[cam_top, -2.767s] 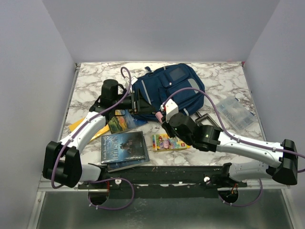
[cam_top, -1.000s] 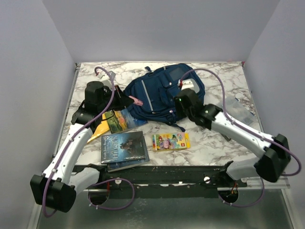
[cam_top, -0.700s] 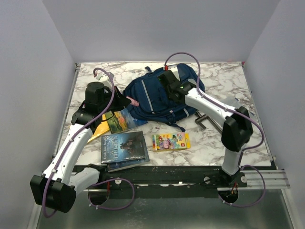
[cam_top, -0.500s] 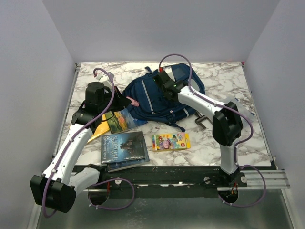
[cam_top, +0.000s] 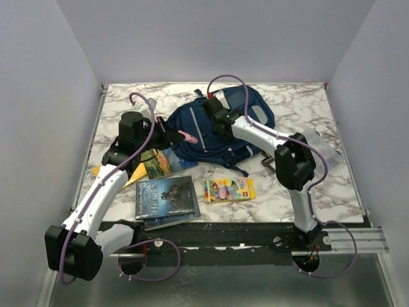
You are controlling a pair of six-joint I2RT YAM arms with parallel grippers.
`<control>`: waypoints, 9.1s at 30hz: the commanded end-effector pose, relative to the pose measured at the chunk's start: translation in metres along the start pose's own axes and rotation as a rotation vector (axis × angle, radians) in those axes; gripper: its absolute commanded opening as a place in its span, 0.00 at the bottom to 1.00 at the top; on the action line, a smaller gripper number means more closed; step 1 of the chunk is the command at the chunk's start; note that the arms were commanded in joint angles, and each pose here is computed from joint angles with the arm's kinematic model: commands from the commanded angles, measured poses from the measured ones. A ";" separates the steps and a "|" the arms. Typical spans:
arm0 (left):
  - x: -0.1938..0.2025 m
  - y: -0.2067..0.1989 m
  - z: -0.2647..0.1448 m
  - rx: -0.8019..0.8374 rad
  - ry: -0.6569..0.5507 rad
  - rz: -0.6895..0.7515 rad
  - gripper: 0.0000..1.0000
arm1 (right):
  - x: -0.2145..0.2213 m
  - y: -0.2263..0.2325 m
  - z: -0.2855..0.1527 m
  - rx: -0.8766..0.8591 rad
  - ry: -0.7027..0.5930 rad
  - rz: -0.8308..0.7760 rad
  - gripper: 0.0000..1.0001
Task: Pack the student bag
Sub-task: Place the stationery in the student bag, then adjust the student bag at the center of the board.
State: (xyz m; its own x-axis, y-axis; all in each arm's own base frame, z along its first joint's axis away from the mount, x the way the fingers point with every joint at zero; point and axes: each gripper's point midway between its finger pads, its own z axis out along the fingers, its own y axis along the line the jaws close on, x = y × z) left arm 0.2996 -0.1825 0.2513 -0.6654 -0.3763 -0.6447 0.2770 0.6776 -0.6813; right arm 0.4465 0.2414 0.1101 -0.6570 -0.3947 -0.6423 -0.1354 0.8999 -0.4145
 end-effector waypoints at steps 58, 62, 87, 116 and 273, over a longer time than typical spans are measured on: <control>0.004 -0.015 0.086 0.068 0.083 -0.295 0.00 | 0.041 -0.005 0.030 0.016 0.015 0.000 0.29; 0.002 -0.006 0.082 0.017 0.028 -0.305 0.00 | 0.039 -0.009 0.028 0.032 0.002 0.041 0.05; 0.040 -0.003 0.173 -0.243 0.040 -0.388 0.00 | 0.019 -0.029 -0.004 -0.369 -0.018 0.491 0.01; 0.054 -0.017 0.244 -0.215 -0.140 -0.671 0.00 | -0.019 -0.016 -0.038 -0.638 0.013 0.646 0.01; 0.026 0.015 0.040 0.082 0.234 -0.118 0.98 | 0.046 0.088 -0.100 -0.962 0.031 0.357 0.68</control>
State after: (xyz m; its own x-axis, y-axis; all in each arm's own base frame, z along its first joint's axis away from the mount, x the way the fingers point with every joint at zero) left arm 0.3164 -0.1974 0.2078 -0.8193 -0.3337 -0.4663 0.2016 0.5936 -0.7791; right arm 0.3492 0.3044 0.0994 -0.8037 -0.0852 -0.5889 -0.3896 0.8234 0.4126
